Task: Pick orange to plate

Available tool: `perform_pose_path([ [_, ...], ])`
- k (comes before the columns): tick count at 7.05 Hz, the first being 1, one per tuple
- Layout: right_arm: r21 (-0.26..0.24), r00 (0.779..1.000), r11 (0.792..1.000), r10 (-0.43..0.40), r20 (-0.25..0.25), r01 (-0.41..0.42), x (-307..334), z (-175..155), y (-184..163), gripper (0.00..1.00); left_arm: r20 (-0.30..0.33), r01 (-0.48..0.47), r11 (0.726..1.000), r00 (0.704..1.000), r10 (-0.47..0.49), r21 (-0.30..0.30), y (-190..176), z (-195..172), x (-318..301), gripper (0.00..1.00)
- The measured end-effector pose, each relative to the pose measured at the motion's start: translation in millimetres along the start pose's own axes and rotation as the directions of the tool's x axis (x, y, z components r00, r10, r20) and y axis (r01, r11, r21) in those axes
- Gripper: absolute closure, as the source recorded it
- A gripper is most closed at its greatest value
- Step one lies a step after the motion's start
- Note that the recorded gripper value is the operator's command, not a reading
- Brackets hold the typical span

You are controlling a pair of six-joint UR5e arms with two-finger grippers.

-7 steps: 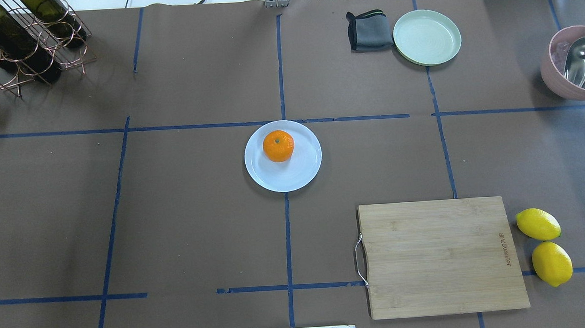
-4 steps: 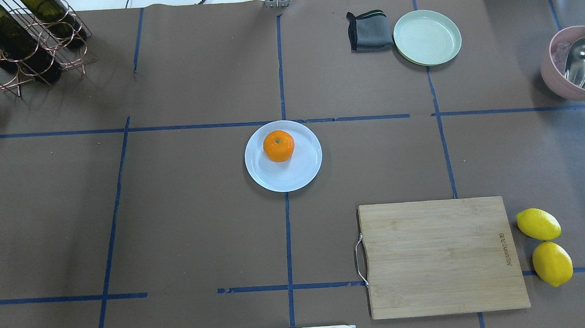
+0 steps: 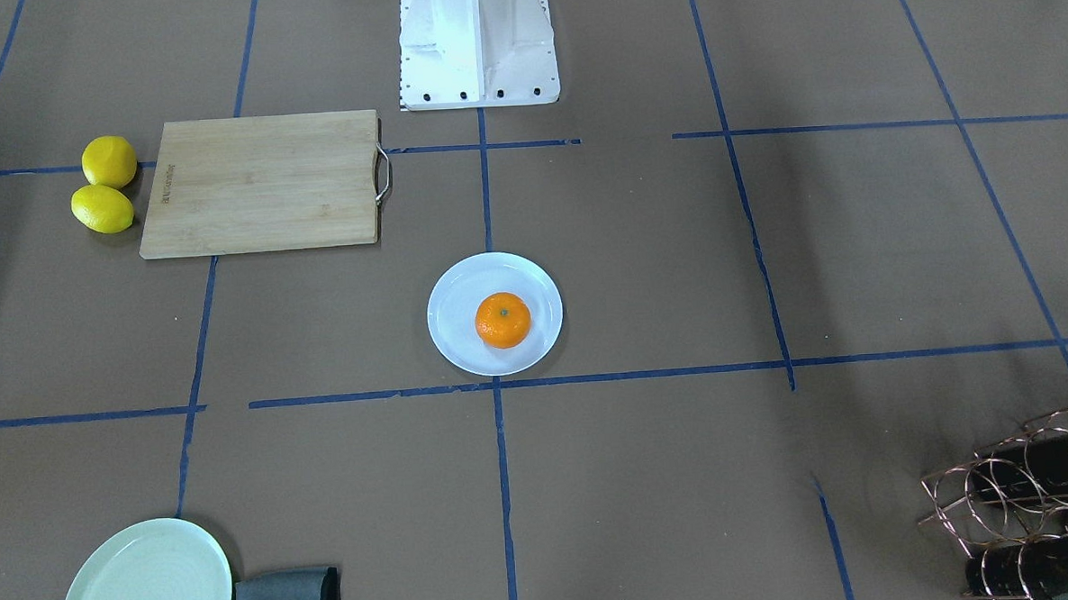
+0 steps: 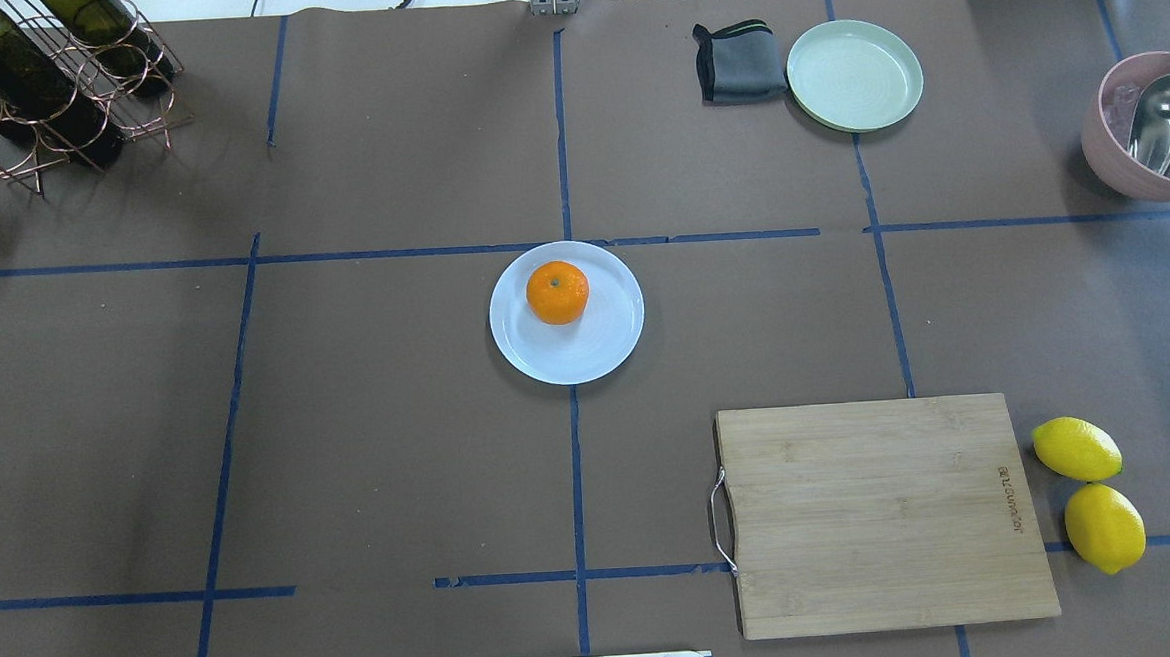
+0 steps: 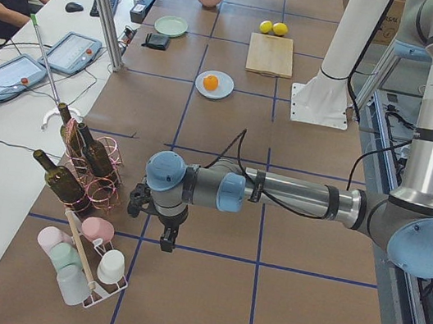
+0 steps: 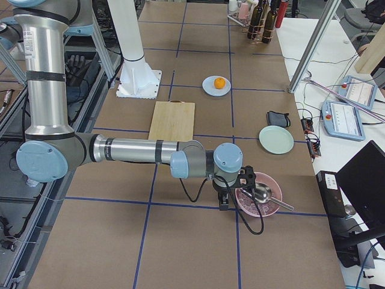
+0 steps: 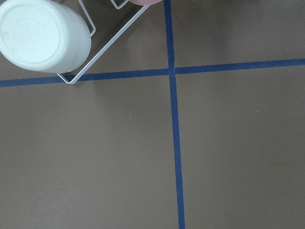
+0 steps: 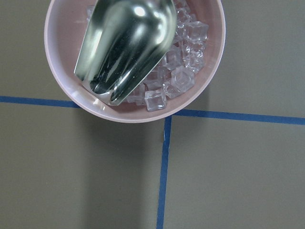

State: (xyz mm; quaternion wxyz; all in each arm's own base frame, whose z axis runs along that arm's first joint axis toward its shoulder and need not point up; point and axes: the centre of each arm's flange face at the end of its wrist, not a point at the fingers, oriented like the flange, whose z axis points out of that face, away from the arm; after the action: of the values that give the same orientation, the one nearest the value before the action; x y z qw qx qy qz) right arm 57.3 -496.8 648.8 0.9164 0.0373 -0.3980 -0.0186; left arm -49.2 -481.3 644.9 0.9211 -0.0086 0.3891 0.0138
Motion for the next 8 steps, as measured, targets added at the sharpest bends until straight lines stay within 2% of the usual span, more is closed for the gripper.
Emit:
perform_pose_path([
  [8,0.004,1.0,1.0,0.002,0.0,-0.002,1.2,-2.0,-0.3,0.0,-0.001,0.01,1.0,1.0,-0.01,0.009,-1.8,-2.6,1.4,0.0],
])
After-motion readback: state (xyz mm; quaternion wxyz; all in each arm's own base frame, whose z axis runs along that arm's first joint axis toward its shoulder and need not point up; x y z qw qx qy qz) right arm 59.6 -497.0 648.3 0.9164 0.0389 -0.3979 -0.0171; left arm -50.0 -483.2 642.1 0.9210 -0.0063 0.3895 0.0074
